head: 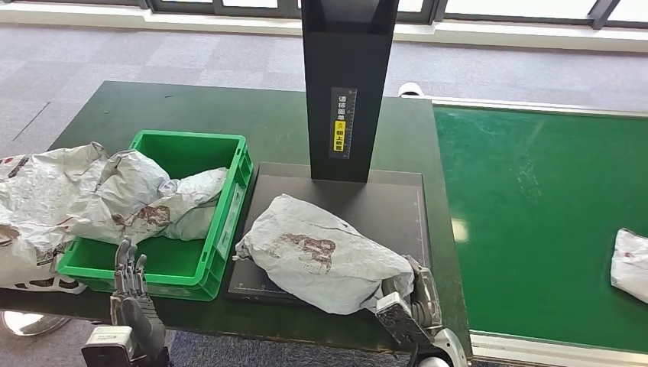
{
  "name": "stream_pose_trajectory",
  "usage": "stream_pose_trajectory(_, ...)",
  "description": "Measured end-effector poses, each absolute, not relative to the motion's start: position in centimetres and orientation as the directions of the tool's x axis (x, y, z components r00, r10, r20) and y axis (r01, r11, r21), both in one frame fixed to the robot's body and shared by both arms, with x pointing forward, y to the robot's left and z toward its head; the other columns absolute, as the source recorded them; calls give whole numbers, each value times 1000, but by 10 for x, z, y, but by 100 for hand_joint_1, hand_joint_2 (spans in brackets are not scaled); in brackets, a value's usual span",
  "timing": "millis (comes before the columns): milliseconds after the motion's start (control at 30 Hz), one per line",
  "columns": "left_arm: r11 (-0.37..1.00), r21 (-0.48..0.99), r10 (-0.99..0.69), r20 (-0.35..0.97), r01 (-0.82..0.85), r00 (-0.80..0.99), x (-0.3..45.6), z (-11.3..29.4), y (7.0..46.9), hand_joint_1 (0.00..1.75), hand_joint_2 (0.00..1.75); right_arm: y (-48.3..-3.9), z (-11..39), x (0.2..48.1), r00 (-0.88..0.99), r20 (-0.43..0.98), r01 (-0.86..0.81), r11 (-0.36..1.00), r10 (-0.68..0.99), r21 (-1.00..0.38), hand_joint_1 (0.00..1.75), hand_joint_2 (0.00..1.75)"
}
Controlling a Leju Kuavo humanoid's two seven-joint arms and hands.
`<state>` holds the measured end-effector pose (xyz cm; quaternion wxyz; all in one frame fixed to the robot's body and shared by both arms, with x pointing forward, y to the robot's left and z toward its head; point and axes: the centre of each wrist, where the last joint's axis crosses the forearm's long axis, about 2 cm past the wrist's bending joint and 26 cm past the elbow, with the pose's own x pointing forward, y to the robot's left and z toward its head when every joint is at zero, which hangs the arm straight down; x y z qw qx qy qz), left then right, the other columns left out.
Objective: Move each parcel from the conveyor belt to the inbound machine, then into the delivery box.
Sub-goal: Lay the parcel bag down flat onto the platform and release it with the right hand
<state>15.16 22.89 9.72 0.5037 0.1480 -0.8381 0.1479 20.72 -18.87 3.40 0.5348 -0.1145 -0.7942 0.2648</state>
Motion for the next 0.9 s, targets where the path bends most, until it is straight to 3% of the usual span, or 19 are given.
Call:
stream_pose_trajectory(67, 910, -99, -101, 889, -403, -447, 152, 97, 229, 0, 0, -188, 33, 205, -397, 791, -103, 833, 466, -543, 175, 175)
stream_pose_trajectory(100, 908, -97, -105, 889, -407, -445, 152, 97, 229, 0, 0, -188, 32, 204, -395, 792, -101, 835, 466, -541, 158, 175)
stream_pose_trajectory(200, 908, -91, -110, 890, -408, -443, 153, 96, 229, 0, 0, -189, 31, 203, -392, 795, -88, 842, 462, -533, 31, 175)
stream_pose_trajectory(233, 910, -92, -106, 890, -404, -443, 154, 96, 228, 0, 0, -189, 30, 203, -389, 798, -81, 846, 460, -527, 4, 175)
stream_pose_trajectory(900, 923, -76, -96, 904, -377, -417, 156, 87, 223, 0, 0, -202, 21, 188, -302, 853, -33, 889, 426, -456, 0, 175)
